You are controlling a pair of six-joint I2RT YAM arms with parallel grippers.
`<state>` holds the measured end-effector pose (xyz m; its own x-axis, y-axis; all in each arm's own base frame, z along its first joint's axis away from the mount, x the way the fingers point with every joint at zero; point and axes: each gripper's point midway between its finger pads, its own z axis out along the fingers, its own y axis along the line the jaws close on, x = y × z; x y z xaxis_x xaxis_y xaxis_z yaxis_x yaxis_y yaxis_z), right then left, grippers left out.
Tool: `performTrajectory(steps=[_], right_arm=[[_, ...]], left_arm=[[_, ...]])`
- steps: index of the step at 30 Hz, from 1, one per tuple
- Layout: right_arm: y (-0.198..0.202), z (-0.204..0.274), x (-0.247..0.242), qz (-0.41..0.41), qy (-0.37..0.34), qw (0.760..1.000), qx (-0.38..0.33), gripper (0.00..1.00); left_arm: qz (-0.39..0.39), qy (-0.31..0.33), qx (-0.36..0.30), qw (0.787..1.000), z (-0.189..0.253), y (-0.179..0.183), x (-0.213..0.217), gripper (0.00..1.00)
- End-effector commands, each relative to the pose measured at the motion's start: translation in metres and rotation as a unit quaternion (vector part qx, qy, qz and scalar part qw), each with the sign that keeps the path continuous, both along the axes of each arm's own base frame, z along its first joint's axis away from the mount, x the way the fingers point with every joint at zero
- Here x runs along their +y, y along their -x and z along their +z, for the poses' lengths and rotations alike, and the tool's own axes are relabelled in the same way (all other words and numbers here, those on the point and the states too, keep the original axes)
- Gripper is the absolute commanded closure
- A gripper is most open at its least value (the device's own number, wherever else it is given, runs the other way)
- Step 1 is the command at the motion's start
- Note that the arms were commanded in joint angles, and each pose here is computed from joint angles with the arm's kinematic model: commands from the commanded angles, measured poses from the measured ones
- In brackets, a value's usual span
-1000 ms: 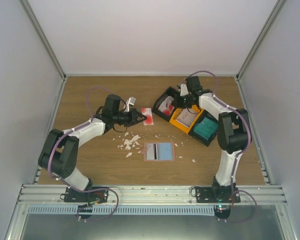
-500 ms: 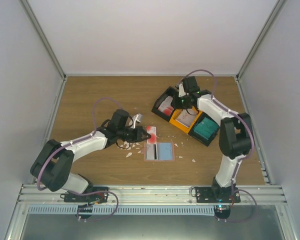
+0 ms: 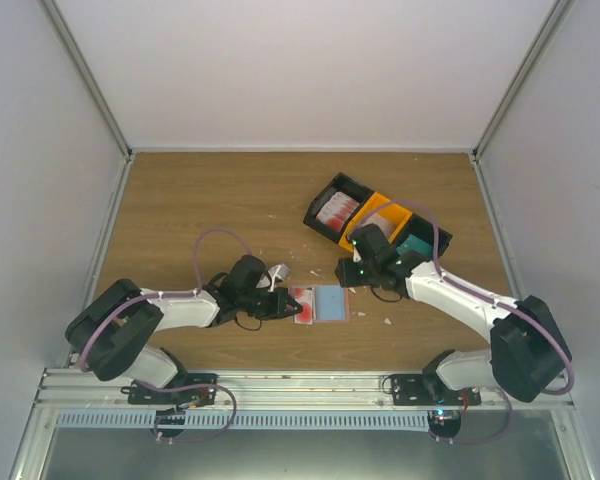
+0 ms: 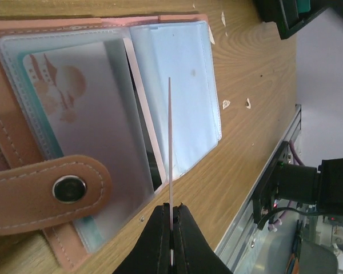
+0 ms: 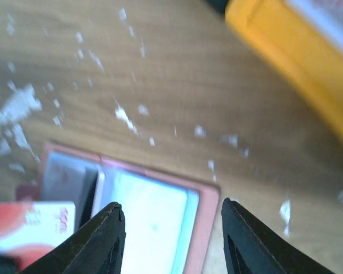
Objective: Put the credit cards into the card holder
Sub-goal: Insert the credit card into the card holder.
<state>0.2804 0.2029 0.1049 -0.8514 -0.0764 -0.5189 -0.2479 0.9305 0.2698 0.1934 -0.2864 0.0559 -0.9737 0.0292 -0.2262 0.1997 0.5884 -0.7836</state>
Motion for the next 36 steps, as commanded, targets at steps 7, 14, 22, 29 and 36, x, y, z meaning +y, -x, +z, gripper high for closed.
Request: performTrajectory(steps=[7,14,22,29,36], right_arm=[[0.046,-0.043,0.006,-0.034,0.004,0.997,0.070,0.52],[0.059,-0.063,0.007,-0.020,0.032,0.993,0.110,0.54],[0.068,-0.082,-0.004,-0.020,0.070,0.988,0.136,0.63],[0.071,-0.095,-0.013,-0.023,0.102,0.983,0.148,0.69],[0.075,-0.104,-0.013,-0.019,0.113,0.981,0.158,0.73]], left_arm=[[0.026,0.067,-0.008,0.997,0.008,-0.018,-0.022,1.00],[0.024,0.055,0.003,0.998,-0.002,-0.023,-0.026,1.00],[0.021,0.057,0.022,0.998,-0.007,-0.027,-0.028,1.00],[0.048,0.039,0.054,0.997,-0.022,-0.024,-0.016,1.00],[0.039,0.054,0.050,0.997,-0.019,-0.026,-0.021,1.00]])
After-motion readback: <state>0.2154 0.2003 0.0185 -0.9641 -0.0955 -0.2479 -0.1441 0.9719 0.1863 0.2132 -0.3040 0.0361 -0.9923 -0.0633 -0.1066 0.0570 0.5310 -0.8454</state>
